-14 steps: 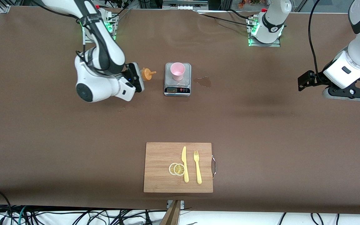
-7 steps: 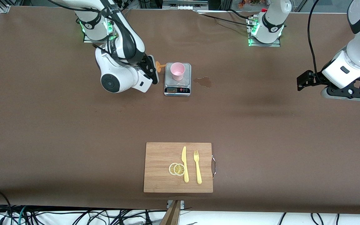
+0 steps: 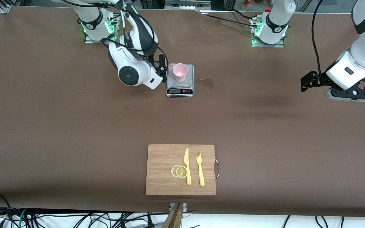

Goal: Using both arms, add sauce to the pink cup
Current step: 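Lift the sauce bottle with the right gripper toward the pink cup, then tilt the bottle nozzle into the pink cup with the right gripper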

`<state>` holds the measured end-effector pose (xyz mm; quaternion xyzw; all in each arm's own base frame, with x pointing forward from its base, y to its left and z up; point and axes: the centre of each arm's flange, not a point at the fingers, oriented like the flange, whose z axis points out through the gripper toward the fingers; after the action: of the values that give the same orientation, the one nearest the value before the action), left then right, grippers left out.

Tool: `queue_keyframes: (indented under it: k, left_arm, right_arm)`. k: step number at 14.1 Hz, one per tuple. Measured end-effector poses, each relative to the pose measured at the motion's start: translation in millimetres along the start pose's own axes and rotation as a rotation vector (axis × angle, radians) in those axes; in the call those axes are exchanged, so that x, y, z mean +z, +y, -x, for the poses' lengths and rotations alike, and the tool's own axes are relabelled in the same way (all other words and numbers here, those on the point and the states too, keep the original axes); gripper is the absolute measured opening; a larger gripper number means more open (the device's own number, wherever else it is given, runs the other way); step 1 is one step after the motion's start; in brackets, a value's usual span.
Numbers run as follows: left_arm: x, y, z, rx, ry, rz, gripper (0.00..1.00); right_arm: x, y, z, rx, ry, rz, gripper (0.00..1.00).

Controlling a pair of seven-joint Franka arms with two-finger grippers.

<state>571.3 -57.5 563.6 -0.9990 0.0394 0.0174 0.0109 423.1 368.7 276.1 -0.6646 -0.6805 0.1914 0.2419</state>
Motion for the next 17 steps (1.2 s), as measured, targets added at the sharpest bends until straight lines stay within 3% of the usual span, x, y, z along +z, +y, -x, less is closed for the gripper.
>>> queue_keyframes:
  k: [5,17]
  left_arm:
    - [0.1,0.2,0.2,0.0,-0.002,0.0,1.0]
    - [0.2,0.2,0.2,0.0,-0.002,0.0,1.0]
  right_arm:
    - [2.1,-1.7,-3.9,0.056,-0.014,0.011,0.21]
    - [20.2,-14.0,-30.1,0.144,-0.132,0.066,0.21]
